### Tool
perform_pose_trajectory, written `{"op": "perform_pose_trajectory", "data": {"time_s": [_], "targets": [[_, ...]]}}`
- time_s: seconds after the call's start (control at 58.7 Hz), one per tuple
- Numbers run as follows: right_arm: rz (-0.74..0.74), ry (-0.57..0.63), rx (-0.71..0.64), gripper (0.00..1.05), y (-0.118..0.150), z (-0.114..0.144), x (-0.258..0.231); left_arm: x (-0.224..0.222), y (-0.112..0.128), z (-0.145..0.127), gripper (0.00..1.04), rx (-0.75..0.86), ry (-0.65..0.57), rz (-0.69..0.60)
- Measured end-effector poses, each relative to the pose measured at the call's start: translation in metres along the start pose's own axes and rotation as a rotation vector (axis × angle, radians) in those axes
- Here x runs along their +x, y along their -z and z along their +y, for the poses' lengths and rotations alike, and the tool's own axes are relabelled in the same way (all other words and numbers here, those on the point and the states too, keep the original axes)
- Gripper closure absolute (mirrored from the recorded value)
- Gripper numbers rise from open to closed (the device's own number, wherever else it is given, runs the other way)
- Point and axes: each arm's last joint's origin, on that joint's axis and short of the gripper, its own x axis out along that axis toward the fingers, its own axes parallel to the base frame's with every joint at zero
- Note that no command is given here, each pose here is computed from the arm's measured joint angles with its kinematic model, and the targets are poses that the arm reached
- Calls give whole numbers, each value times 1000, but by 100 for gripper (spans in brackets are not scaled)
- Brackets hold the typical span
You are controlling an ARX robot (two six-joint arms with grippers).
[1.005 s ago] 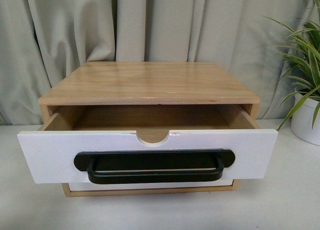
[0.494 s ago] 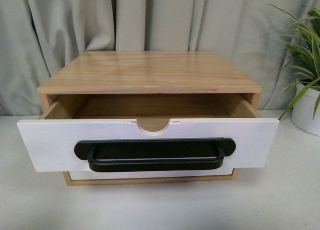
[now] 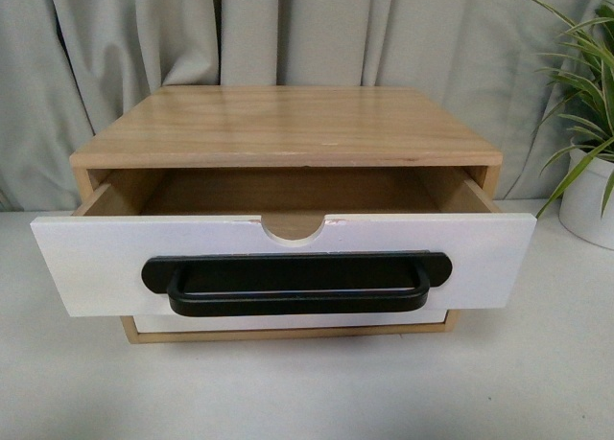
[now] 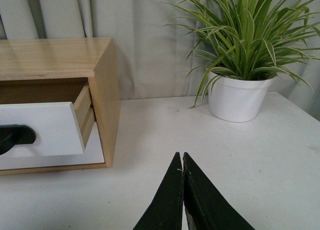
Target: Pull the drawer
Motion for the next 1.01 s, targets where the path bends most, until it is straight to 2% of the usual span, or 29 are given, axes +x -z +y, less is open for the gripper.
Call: {"op": "perform_pose_trajectory", "data": {"time_s": [0.119, 0.409, 0.477, 0.75, 0.886, 0.92, 0.971, 1.005], "targets": [[0, 0, 0, 104, 0, 0, 0, -8, 5, 0, 101, 0, 1, 34], [-1, 0, 0, 104, 0, 0, 0, -12, 3, 0, 101, 0, 0, 6], [-1, 0, -1, 102, 0, 0, 0, -12, 3, 0, 91, 0, 0, 6], [-1, 0, 0, 55, 0, 0, 0, -12, 3, 0, 43, 0, 0, 6], [-1, 0, 0, 19, 0, 0, 0, -12, 3, 0, 7, 0, 0, 6], [-1, 0, 0, 14, 0, 0, 0, -12, 3, 0, 5, 1, 0, 5], [-1, 0, 0, 7, 0, 0, 0, -12, 3, 0, 7, 0, 0, 5], [-1, 0, 1, 9, 0, 0, 0, -12, 3, 0, 7, 0, 0, 6]]}}
